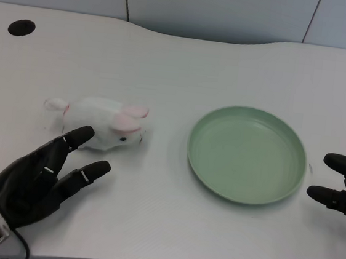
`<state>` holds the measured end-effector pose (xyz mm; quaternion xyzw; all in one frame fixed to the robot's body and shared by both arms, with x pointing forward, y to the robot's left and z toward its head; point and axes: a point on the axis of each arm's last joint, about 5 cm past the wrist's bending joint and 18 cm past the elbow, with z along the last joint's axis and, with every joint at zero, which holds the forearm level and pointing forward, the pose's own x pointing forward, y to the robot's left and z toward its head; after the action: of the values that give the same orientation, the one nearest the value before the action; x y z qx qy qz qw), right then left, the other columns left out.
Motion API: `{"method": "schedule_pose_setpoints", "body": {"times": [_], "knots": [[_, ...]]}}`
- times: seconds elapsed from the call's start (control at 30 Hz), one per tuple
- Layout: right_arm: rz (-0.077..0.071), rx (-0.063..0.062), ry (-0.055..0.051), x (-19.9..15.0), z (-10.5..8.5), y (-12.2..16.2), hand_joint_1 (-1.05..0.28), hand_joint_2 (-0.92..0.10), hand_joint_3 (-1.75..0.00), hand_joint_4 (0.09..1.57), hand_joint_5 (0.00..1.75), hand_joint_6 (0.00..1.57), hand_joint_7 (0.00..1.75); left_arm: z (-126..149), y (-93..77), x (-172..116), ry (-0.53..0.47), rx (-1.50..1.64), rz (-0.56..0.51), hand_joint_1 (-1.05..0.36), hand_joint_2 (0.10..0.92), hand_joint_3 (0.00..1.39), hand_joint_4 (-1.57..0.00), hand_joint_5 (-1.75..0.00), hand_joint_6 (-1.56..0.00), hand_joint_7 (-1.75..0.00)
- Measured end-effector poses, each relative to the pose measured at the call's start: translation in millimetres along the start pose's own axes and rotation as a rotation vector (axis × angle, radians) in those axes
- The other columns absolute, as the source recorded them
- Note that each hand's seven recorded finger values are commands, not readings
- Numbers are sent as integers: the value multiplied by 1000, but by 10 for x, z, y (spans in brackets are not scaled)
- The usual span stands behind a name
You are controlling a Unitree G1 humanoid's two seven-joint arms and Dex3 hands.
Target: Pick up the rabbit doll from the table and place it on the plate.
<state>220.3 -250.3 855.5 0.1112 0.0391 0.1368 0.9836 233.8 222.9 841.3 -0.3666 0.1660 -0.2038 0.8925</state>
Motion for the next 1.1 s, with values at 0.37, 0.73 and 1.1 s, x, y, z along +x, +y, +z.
{"method": "schedule_pose_setpoints", "body": {"times": [0.37,0.73,1.1], "knots": [[-3,-1,-4,16,12,2,-343,-921,-190,1034,3,896,1,1,-4,3,2,2,42,-481,921,497,-164,-1589,-233,-1120],[-4,-1,-4,17,13,3,-338,-921,-193,1030,5,897,3,59,-59,30,3,56,89,-464,921,511,-293,-1746,-166,-1563],[-9,-3,-3,41,14,22,-350,-921,-185,1039,8,909,7,188,-242,23,-119,603,87,-479,921,243,-390,-1371,-392,-1024]]}}
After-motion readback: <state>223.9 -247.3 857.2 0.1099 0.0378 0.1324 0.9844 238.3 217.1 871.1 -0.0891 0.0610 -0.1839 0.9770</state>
